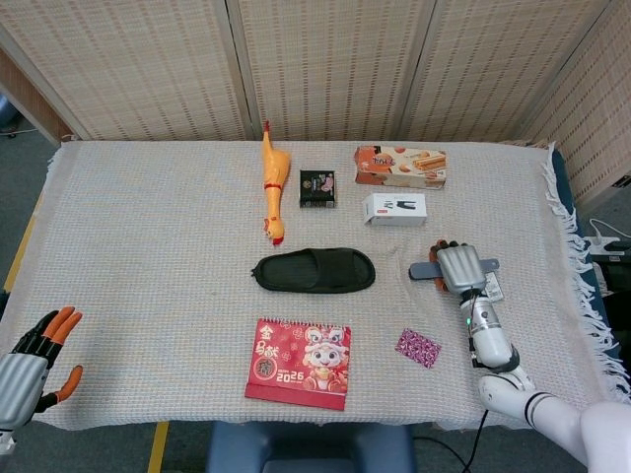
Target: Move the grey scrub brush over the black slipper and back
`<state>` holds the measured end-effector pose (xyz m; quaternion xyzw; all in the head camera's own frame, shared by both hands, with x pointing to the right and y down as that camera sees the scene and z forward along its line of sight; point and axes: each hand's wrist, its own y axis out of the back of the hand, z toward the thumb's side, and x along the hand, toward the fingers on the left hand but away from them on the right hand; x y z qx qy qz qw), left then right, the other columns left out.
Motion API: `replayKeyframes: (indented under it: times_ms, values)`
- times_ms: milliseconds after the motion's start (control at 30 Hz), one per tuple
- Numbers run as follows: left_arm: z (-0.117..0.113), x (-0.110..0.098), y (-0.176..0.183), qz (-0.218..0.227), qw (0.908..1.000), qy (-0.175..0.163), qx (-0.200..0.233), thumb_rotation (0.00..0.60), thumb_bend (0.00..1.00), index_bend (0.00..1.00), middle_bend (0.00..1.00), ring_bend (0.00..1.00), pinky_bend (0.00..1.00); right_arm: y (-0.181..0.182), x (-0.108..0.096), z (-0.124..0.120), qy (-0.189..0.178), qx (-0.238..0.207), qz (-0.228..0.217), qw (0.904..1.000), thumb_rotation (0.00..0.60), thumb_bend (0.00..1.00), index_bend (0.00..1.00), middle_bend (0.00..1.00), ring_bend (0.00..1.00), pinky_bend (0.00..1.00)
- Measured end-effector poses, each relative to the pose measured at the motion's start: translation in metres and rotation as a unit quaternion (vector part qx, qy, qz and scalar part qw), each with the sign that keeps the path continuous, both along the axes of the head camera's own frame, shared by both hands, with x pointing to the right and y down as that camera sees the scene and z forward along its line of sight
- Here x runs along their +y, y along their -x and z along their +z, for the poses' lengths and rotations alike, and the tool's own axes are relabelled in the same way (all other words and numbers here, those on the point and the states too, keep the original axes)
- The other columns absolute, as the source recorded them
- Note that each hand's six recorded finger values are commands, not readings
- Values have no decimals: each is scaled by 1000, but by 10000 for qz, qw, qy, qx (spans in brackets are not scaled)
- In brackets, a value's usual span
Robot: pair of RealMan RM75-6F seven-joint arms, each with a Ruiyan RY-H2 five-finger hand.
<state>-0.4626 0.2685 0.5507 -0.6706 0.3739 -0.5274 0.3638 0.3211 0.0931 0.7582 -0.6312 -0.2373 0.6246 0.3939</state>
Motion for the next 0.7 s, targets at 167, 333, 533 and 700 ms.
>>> replayKeyframes:
  times_ms: [167,333,533,700]
  values:
    - [-1,0,0,-6,10000,-10,-3,588,464,0,0,0,193,7,-3,-5,-111,-176,-73,9998,600,436,732,452,502,690]
    - [-2,0,0,-6,10000,-30,15,587,462,0,0,0,194,12,-12,-23,-364,-490,-103,9981,600,473,805,511,554,772]
    - [-4,1,-1,16,10000,-41,61,587,463,0,0,0,193,17,-23,-47,-618,-862,-25,9944,600,488,812,516,562,802]
    - [-4,2,-2,37,9999,-35,103,589,461,0,0,0,193,28,-32,-68,-716,-1292,94,9890,600,491,812,516,562,802]
